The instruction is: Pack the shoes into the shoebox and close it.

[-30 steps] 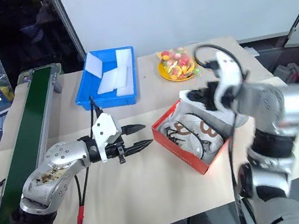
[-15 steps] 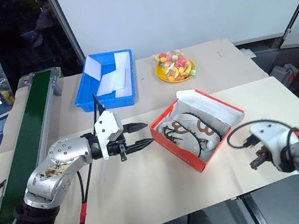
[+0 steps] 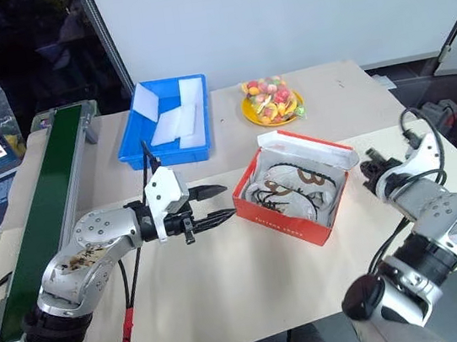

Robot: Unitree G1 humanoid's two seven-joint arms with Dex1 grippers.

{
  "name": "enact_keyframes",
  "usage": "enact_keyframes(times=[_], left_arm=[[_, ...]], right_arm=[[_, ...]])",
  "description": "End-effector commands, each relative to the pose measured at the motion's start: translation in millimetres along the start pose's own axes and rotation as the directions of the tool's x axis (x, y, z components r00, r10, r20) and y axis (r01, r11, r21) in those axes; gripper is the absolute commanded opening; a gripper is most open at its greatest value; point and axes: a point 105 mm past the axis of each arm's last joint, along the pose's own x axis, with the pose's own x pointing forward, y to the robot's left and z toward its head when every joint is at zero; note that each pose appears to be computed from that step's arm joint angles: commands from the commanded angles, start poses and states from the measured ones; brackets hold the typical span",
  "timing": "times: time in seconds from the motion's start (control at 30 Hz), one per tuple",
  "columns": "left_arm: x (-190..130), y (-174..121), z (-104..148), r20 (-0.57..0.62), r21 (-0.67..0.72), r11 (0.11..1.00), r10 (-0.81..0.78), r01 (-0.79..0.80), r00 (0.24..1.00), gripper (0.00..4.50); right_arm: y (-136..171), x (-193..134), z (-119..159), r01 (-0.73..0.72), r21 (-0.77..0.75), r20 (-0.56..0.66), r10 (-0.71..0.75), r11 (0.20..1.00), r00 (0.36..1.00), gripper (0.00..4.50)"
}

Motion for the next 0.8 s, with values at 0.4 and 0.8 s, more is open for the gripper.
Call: enact_keyframes(times=[0.4, 0.8], left_arm=[[-3, 3, 16, 0.032, 0.052, 0.998, 0.025, -0.027, 0.999, 2.48], [-4, 7, 17, 0.028, 0.054, 0.997, 0.045, -0.046, 0.999, 2.48]], right_arm=[[-1, 19, -21, -0.007, -0.327, -0.157, -0.047, 0.945, 0.986, 0.03], [67, -37, -125, -0.432, -0.437, -0.563, 0.135, 0.789, 0.815, 0.03]])
